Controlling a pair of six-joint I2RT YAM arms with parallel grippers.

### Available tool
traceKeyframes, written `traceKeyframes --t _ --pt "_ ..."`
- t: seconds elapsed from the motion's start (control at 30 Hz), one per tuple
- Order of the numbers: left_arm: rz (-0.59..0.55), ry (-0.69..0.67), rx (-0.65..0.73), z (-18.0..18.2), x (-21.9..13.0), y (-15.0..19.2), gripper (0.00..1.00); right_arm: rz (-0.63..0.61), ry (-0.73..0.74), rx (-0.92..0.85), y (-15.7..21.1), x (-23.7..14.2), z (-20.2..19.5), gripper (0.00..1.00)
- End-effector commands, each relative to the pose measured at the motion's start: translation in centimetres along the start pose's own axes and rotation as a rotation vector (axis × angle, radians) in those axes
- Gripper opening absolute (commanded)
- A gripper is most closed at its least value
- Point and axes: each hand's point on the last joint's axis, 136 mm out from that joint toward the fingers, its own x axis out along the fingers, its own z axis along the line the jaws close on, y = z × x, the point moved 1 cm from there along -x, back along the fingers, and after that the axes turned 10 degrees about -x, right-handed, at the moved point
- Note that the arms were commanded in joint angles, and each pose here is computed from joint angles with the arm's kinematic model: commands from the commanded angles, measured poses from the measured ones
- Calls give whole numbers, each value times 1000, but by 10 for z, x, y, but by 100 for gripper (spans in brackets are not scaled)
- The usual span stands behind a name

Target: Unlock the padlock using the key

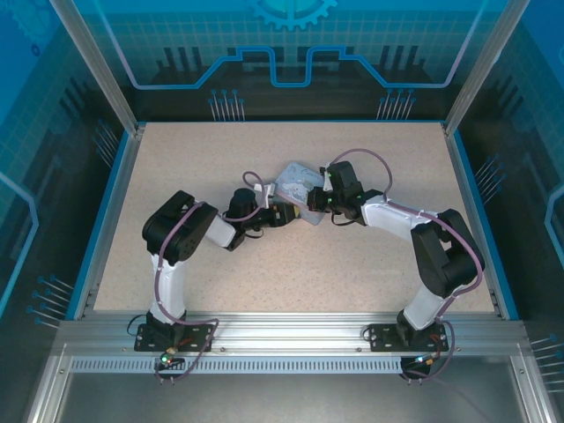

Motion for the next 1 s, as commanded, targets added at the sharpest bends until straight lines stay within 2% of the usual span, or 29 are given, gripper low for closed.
traceKeyframes --t 0.0,0.2,0.5,0.7,0.97 --pt "15 63 40 -20 4 2 47 107 55 29 34 5 -13 0" --pt "8 73 8 -25 4 6 47 105 54 29 35 6 -14 0" --pt "-61 46 -75 -24 9 -3 47 99 53 34 35 3 -13 0" --pt "-88 -8 -132 -15 10 6 43 95 51 35 33 2 -13 0" --pt "-168 -68 -182 -5 5 -4 40 96 49 39 35 2 -12 0"
